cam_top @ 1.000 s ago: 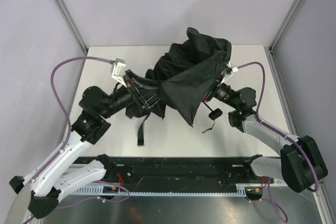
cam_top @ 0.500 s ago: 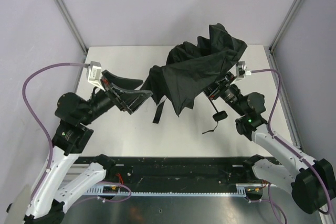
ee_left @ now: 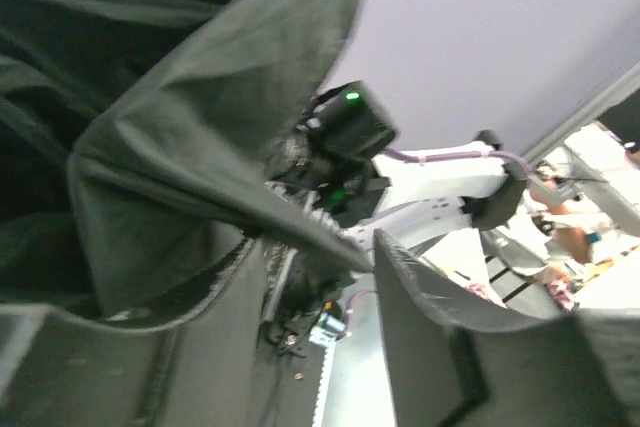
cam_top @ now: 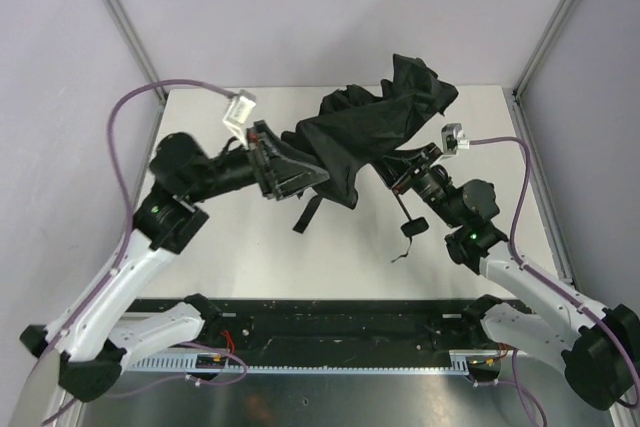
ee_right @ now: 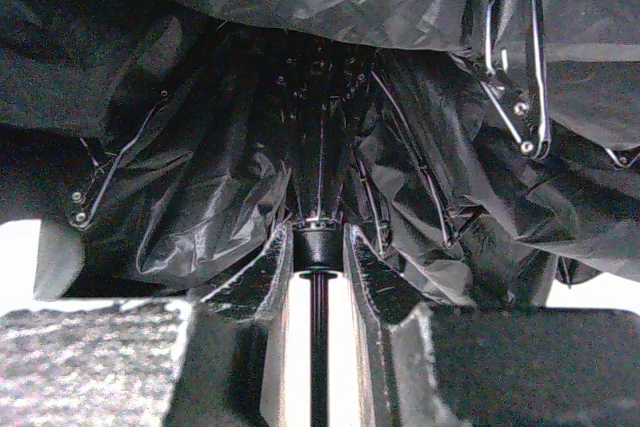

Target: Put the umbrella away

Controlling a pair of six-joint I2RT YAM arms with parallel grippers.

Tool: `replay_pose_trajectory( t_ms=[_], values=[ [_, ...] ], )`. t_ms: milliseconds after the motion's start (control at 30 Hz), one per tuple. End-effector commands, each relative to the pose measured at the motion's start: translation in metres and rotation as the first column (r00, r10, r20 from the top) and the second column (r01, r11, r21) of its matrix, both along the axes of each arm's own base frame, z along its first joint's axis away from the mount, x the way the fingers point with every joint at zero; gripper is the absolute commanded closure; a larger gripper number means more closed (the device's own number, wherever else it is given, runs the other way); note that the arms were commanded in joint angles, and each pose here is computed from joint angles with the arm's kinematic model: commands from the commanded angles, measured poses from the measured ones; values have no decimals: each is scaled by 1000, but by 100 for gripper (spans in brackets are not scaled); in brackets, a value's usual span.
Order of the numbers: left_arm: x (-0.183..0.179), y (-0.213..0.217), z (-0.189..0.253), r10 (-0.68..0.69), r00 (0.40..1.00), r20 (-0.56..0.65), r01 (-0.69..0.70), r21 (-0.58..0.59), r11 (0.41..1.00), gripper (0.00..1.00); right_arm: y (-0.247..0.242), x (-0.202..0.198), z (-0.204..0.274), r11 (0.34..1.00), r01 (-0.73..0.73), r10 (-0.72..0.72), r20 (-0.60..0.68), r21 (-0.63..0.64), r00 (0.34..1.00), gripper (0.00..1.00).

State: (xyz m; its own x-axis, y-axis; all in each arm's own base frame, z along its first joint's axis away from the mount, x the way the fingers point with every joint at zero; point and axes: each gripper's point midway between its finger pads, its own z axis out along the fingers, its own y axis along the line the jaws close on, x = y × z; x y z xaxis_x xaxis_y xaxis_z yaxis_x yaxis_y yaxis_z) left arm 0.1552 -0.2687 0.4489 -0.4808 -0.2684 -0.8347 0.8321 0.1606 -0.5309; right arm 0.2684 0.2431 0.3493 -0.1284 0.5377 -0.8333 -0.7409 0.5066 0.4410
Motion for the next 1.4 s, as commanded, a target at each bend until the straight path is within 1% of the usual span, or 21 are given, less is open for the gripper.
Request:
replay_pose_trajectory(
  t_ms=[0,133,200,300,333,367,400,500,567,667,767,800,867,933,1000,1067,1133,1167,1200,1267,1367],
  values=[
    [30,-17,-9,50,999,-9,-50,26,998,56,-6,-27,50,995,-4,-10,138,98,990,100],
    [64,-29,-11,101,995,18,-102,59,993,70,7,-51,54,991,-28,11,132,129,991,100],
    [77,-31,-12,123,992,29,-125,69,990,75,10,-60,55,987,-24,5,123,157,992,100],
    [84,-29,-21,133,991,17,-134,84,987,78,12,-64,52,986,-18,-1,115,163,993,100],
    [79,-28,-23,116,993,16,-117,85,989,76,12,-62,50,987,-9,-9,115,157,993,100],
    [73,-27,-24,95,995,15,-96,85,992,72,11,-61,49,988,0,-18,117,153,993,100],
    [65,-25,-25,76,997,19,-77,82,994,65,10,-59,48,989,11,-29,122,146,992,100],
    [37,-11,-33,46,998,48,-49,79,996,39,3,-50,48,992,41,-60,151,123,987,100],
    [16,4,-35,35,996,81,-40,64,997,25,-6,-42,48,992,73,-91,173,106,981,100],
    [-14,21,-39,5,993,118,-10,43,999,13,-22,-28,48,986,146,-158,197,76,968,100],
    [-44,33,-18,-42,986,160,43,-4,999,3,-35,-12,45,967,255,-255,194,29,947,100],
    [-49,36,-6,-35,986,166,40,-29,999,2,-38,-7,43,955,298,-293,195,5,936,100],
    [-51,41,19,-1,990,140,13,-85,996,1,-42,-2,41,919,391,-369,226,-58,901,100],
    [-40,39,39,31,997,71,-22,-131,991,1,-46,1,40,865,490,-449,267,-108,852,100],
    [-25,28,49,41,999,4,-40,-147,988,6,-51,2,42,807,574,-518,304,-135,800,100],
    [-12,11,52,30,999,-35,-35,-140,990,12,-52,1,43,758,633,-559,343,-160,755,100],
    [-1,-5,53,22,998,-60,-29,-128,991,16,-52,0,44,725,667,-581,370,-171,725,100],
    [5,-10,52,29,997,-72,-38,-123,992,17,-52,0,45,715,677,-586,379,-174,716,100],
    [13,-14,50,50,995,-85,-60,-119,991,15,-52,-1,46,709,683,-589,386,-174,710,100],
    [26,-18,43,112,989,-95,-122,-107,987,5,-51,-3,48,705,687,-586,402,-174,703,100],
    [45,-19,28,205,971,-119,-215,-78,973,1,-49,-5,48,703,687,-578,416,-183,702,100]
  ],
)
